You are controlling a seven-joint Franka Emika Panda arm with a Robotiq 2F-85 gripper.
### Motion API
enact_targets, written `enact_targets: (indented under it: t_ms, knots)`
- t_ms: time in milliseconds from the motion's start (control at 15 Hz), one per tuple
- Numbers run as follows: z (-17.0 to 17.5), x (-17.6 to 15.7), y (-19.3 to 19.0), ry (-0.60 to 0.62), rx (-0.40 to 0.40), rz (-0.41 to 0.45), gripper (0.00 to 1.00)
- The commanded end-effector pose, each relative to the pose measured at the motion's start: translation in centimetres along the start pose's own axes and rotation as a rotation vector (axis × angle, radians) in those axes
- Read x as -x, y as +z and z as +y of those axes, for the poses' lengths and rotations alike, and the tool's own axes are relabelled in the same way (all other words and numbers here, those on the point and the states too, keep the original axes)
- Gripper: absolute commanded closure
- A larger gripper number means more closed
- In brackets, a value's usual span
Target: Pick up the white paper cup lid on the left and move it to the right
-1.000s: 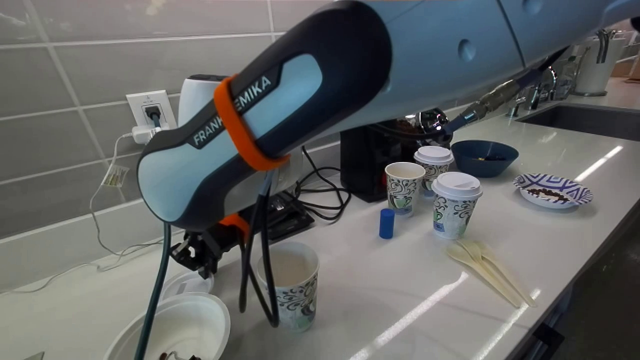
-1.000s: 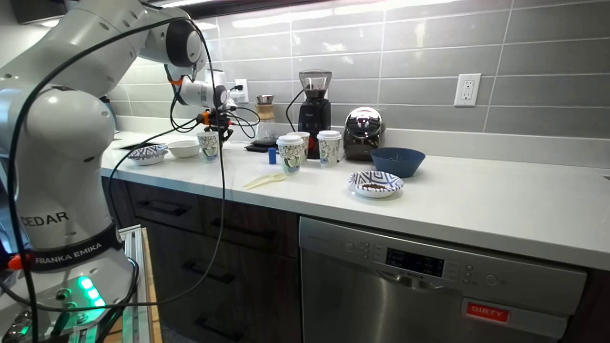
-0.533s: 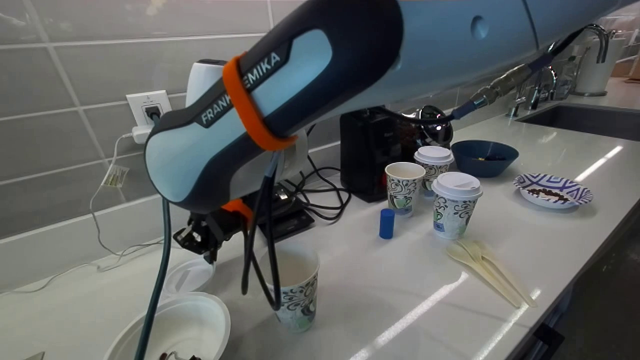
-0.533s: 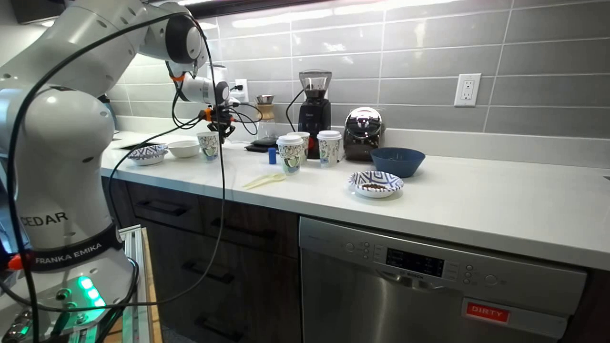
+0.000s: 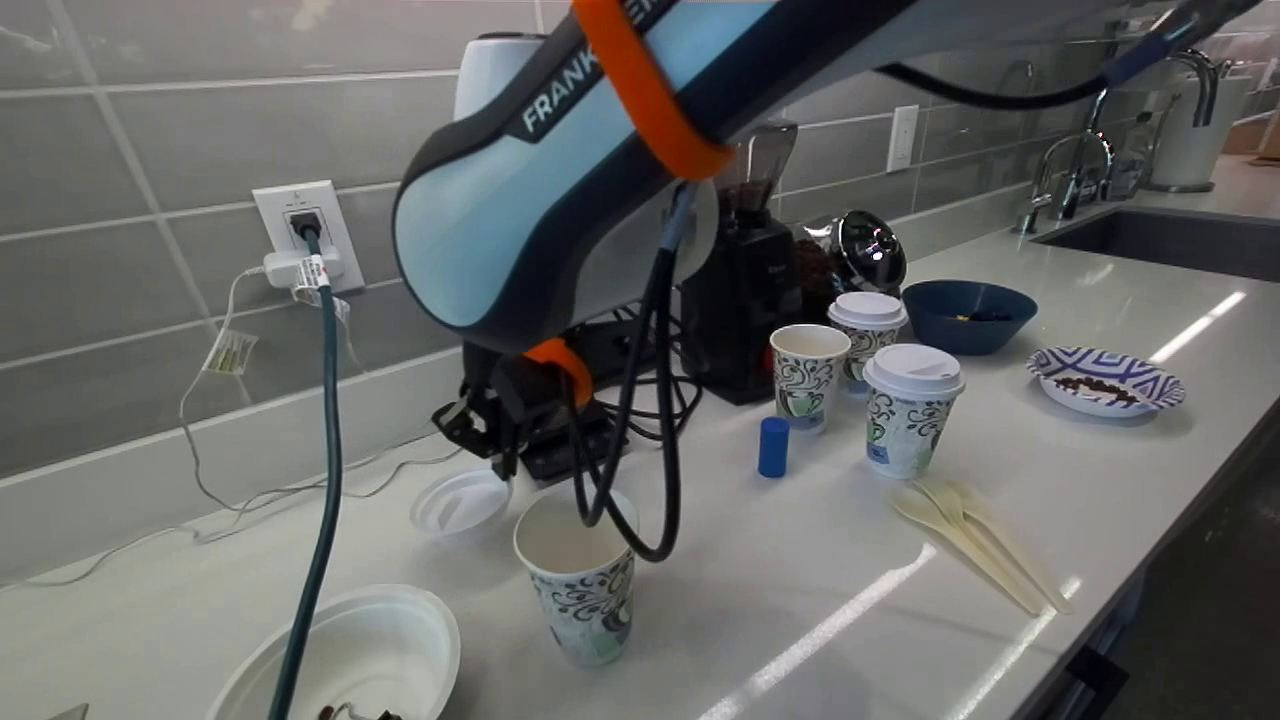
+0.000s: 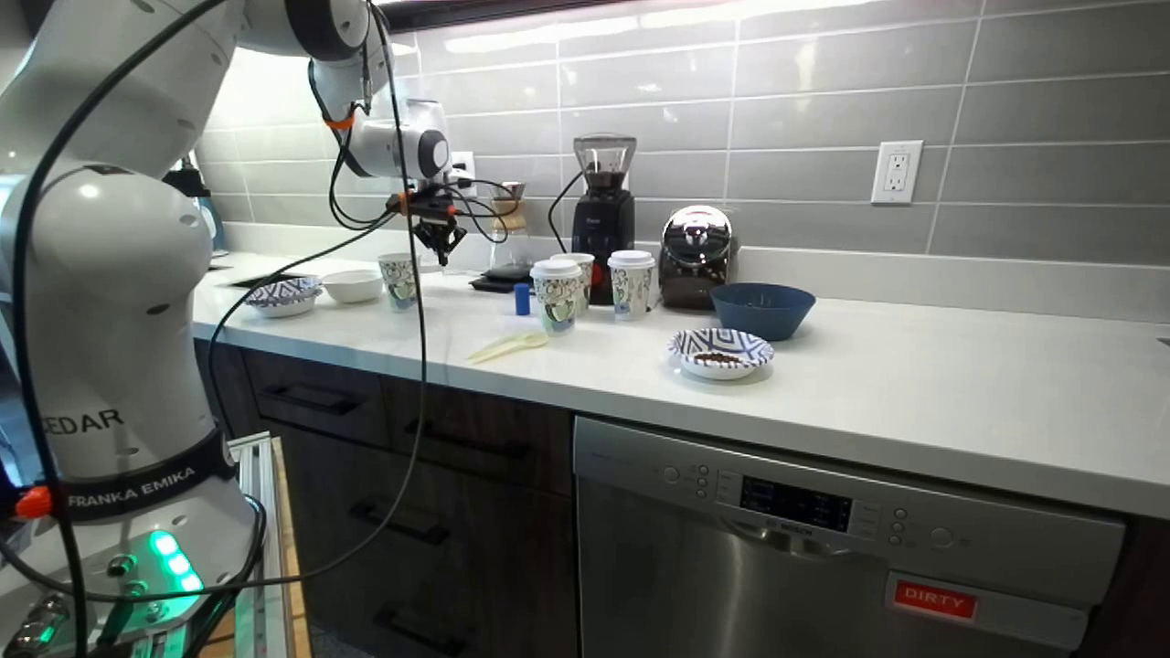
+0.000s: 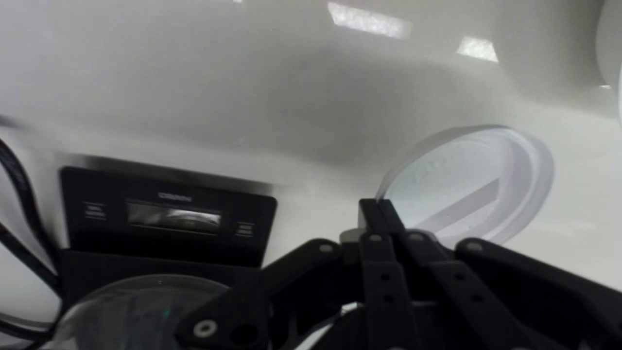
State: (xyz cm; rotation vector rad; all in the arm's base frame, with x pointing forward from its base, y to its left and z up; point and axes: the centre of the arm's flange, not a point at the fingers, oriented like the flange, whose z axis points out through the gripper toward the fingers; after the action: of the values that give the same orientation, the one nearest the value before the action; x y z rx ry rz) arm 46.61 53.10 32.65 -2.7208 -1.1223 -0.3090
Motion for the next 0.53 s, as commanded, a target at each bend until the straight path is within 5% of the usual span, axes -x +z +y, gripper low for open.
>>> enact_targets:
  t_ms: [0, 467]
  knots:
    - [1.9, 5.5, -4.2, 0.152, 0.044, 0.051, 1.00]
    - [5.7, 10.8, -7.9, 0.486, 0.146, 0.092, 1.00]
